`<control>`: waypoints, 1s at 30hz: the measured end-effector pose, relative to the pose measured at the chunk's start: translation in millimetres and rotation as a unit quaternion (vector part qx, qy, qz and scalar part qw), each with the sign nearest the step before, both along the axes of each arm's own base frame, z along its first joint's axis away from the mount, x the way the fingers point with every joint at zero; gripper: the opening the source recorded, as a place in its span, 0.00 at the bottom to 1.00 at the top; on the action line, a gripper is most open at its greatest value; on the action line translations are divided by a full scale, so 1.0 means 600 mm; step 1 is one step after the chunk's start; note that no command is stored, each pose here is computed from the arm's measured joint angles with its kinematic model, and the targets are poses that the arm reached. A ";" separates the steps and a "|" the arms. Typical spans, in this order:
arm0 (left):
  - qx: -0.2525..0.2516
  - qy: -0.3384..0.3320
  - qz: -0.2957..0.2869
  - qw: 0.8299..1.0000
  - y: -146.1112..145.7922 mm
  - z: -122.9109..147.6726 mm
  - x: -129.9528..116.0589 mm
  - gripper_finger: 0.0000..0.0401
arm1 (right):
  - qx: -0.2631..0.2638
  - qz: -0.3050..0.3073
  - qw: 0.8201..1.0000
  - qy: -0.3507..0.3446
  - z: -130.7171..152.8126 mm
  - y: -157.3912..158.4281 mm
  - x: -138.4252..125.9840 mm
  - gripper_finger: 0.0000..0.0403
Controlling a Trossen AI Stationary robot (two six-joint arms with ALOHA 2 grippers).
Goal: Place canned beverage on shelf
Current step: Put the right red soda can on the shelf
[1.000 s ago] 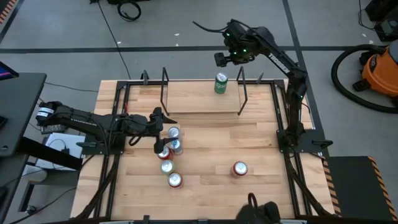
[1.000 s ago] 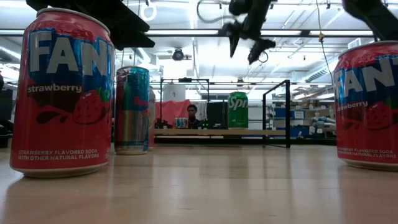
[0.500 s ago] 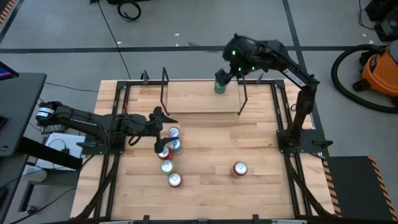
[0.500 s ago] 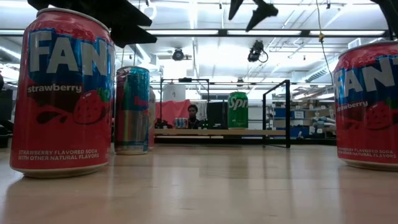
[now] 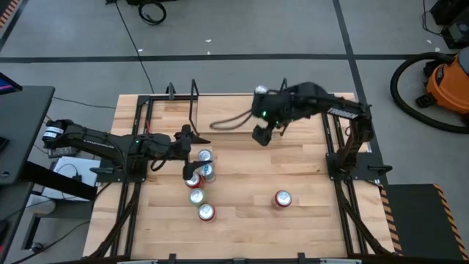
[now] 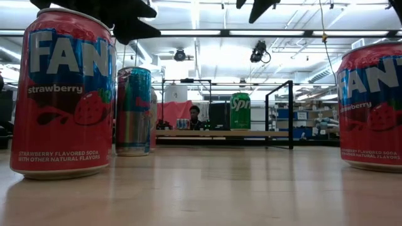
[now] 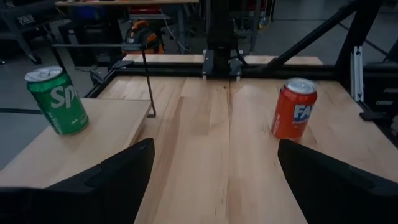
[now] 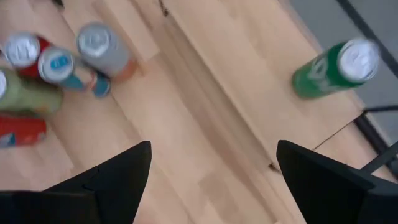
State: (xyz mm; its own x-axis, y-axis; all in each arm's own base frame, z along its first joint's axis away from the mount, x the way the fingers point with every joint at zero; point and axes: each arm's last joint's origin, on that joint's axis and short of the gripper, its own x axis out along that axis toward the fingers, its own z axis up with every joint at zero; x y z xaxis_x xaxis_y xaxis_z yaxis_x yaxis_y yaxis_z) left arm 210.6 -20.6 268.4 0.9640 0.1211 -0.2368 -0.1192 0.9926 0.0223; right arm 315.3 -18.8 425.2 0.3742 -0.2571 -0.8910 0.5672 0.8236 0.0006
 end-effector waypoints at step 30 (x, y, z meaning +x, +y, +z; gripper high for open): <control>0.028 -0.001 0.015 0.999 0.007 -0.001 0.005 0.88 | 0.166 -0.147 0.957 0.186 -0.183 0.229 -0.027 0.89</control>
